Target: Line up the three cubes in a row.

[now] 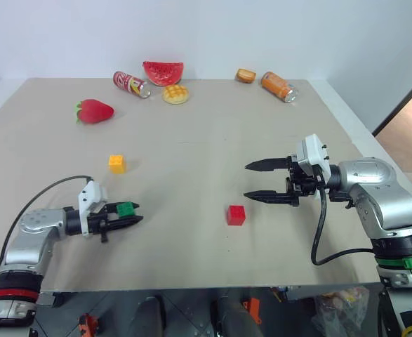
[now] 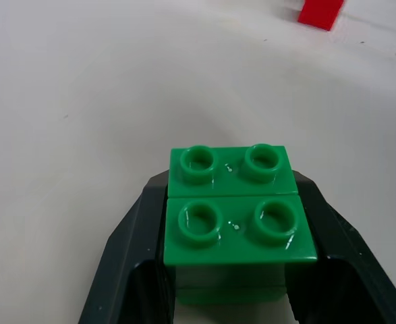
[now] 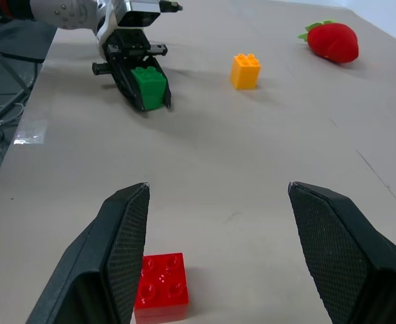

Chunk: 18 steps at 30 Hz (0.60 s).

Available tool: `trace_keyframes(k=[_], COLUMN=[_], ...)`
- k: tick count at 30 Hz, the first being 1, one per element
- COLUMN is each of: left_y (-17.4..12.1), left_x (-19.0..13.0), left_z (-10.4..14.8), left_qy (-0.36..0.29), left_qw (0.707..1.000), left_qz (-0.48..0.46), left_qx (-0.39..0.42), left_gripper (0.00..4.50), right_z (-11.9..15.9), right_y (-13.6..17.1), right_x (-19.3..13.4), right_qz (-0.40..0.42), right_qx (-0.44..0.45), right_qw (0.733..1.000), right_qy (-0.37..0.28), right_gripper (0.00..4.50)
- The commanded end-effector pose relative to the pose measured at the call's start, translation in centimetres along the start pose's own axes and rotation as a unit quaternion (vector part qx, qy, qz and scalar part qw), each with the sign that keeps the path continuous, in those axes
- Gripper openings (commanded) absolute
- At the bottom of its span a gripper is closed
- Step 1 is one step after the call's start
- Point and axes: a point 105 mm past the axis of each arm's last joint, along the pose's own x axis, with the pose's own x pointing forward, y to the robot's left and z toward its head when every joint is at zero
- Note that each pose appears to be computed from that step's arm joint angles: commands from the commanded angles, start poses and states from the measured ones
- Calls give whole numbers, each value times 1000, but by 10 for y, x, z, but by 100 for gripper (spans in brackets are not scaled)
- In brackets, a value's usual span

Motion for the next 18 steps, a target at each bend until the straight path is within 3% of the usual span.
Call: trace_keyframes(k=[1, 7, 18], left_y=[0, 2, -8], left_x=[25, 69, 101], left_z=[23, 40, 45], left_qy=[-18, -35, -19], left_qw=[997, 988, 963], left_qz=[-42, -116, -237], left_qx=[57, 99, 126], left_gripper=[139, 139, 139], right_z=[13, 17, 13], right_y=[-1, 4, 22], right_x=[0, -11, -37], right_qz=[3, -7, -71], right_qx=[-23, -15, 10], right_qw=[1000, 1000, 997], right_qy=[-13, -12, 0], right_gripper=[339, 339, 339])
